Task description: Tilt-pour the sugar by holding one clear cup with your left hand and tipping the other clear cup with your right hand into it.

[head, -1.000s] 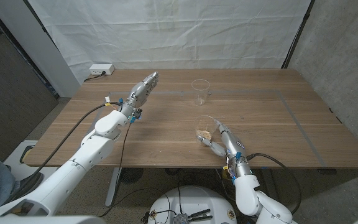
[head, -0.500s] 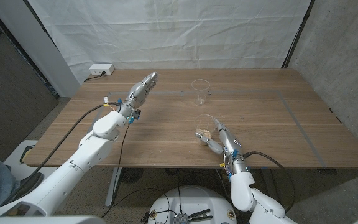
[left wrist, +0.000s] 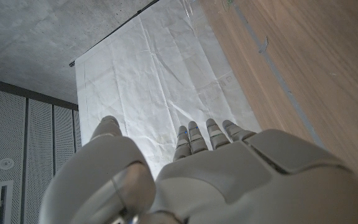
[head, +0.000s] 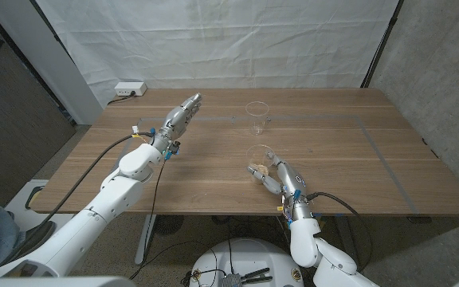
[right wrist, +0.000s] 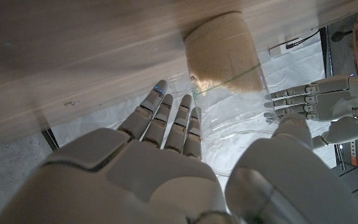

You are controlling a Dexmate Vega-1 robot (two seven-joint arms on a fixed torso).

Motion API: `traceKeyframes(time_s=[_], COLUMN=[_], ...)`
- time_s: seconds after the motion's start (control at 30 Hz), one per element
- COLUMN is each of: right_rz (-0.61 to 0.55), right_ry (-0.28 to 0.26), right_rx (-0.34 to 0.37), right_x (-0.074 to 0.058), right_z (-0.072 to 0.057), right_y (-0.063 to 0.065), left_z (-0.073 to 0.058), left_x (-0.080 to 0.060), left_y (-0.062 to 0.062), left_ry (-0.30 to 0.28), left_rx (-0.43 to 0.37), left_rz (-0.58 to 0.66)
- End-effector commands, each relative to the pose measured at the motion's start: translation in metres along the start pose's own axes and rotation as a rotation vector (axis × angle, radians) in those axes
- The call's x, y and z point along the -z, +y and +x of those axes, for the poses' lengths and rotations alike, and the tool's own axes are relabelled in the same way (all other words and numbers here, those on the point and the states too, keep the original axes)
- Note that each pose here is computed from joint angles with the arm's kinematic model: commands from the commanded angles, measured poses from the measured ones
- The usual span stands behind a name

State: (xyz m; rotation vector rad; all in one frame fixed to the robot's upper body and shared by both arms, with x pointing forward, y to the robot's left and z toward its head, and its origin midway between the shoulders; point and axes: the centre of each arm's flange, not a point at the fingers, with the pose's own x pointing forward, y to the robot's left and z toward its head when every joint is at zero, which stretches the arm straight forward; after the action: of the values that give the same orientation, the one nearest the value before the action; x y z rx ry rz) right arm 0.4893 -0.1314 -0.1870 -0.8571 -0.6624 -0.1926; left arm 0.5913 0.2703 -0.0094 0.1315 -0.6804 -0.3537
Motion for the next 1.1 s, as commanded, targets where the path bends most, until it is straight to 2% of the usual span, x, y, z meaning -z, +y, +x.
traceKeyframes(time_s=[0.03,0.5,0.83,1.1], right_rz=[0.011,0.059,0.111,0.136], right_ry=[-0.019,-0.022,-0.035,-0.045], right_rx=[0.034,0.058,0.097,0.107], right_x=[-0.003,-0.010,-0.012,-0.013], right_z=[0.001,0.006,0.005,0.006], right_y=[-0.002,-0.008,-0.014,-0.015], left_z=[-0.002,-0.002,0.010,0.022], left_x=[0.001,-0.002,-0.003,-0.003], left_y=[0.002,0.005,0.002,-0.006], left_ry=[0.002,0.000,0.004,0.007], left_rx=[-0.007,-0.016,-0.002,0.011], left_rz=[0.010,0.057,0.128,0.178])
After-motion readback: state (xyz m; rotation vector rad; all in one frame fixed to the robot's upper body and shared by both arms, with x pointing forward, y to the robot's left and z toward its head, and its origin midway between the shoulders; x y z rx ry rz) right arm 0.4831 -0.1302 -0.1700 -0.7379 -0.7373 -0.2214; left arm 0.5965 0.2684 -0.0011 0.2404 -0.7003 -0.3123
